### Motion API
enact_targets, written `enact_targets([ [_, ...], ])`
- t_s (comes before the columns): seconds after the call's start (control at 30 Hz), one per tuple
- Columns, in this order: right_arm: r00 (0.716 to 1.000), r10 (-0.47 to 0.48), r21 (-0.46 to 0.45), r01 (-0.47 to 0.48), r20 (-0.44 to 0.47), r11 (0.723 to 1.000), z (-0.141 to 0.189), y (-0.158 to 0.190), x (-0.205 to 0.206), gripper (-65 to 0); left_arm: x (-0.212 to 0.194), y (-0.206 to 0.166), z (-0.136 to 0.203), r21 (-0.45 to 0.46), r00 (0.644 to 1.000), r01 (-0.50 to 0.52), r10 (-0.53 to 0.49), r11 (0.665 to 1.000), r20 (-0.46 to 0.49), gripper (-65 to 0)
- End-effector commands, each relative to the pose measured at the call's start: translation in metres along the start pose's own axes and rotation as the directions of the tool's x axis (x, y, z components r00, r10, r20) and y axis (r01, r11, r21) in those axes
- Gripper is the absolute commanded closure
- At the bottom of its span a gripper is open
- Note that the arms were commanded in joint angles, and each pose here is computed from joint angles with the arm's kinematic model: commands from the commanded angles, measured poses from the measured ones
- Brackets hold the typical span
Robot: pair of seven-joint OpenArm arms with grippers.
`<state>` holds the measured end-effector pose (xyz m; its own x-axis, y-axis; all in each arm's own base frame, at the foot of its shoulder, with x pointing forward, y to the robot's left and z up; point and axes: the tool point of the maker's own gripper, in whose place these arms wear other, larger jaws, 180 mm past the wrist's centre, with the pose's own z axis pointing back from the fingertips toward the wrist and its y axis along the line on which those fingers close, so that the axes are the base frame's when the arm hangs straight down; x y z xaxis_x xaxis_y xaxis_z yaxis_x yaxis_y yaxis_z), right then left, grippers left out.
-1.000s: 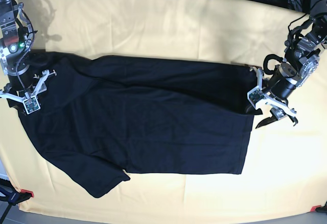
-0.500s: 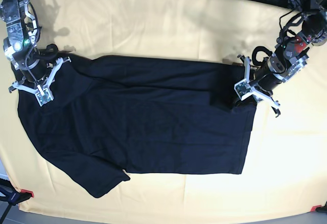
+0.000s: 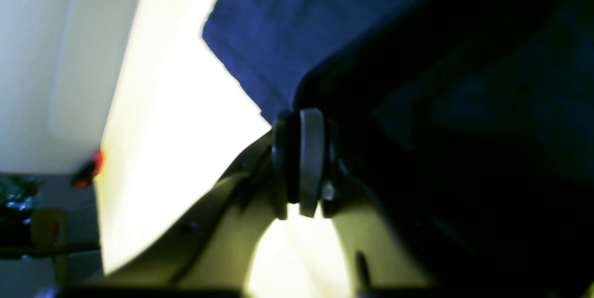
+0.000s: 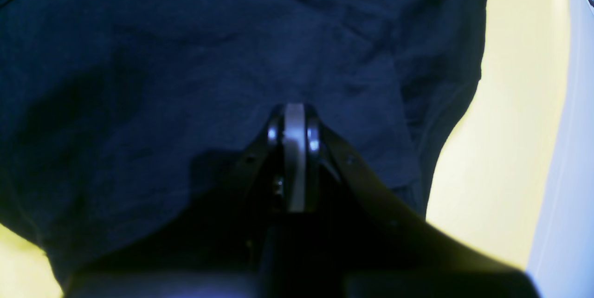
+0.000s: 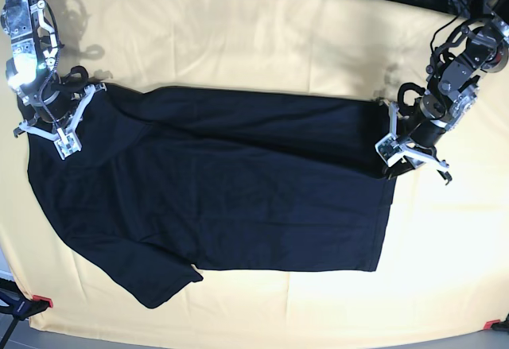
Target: Fold the T-shirt properly
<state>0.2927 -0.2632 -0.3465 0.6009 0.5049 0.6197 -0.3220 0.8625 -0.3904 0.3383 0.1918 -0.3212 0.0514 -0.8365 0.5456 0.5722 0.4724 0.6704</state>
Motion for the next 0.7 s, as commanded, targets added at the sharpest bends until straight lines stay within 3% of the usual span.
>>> enact_targets([
  [0.0, 0.999, 0.014, -0.033, -0.013, 0.036, 0.999, 0.003, -0.013, 0.011, 0.0, 0.007, 0.022, 0.002, 0.063, 0.999, 0.017, -0.019, 0.998, 0.026, -14.0],
  [0.1, 0.999, 0.016, -0.029, -0.015, 0.036, 0.999, 0.003, -0.012, 0.011, -5.4, 0.004, 0.036, 0.004, 0.143, 1.000, -0.004, 0.003, 0.990, 0.013, -26.4],
  [0.2, 0.999, 0.044, 0.006, -0.045, 0.030, 0.999, 0.003, -0.006, 0.010, -13.0, -0.007, 0.041, 0.005, 0.169, 0.999, -0.010, 0.019, 0.986, -0.049, -32.6],
  [0.3, 0.998, 0.058, 0.023, -0.059, 0.028, 0.998, 0.003, -0.003, 0.010, -18.8, -0.021, 0.040, 0.006, 0.162, 0.992, 0.001, 0.020, 0.987, -0.125, -32.9],
  [0.43, 0.998, 0.058, 0.022, -0.059, 0.030, 0.998, 0.003, -0.003, 0.010, -22.9, -0.027, 0.034, 0.006, 0.115, 0.984, 0.091, -0.071, 0.989, -0.165, -33.0],
  [0.57, 0.998, 0.059, 0.021, -0.059, 0.027, 0.998, 0.003, -0.003, 0.010, -23.0, -0.030, 0.042, 0.010, 0.124, 0.973, 0.166, -0.142, 0.978, -0.181, -32.9],
  [0.67, 0.998, 0.059, 0.022, -0.060, 0.025, 0.998, 0.004, -0.003, 0.010, -23.0, -0.023, 0.046, 0.014, 0.136, 0.974, 0.165, -0.139, 0.977, -0.181, -33.0],
])
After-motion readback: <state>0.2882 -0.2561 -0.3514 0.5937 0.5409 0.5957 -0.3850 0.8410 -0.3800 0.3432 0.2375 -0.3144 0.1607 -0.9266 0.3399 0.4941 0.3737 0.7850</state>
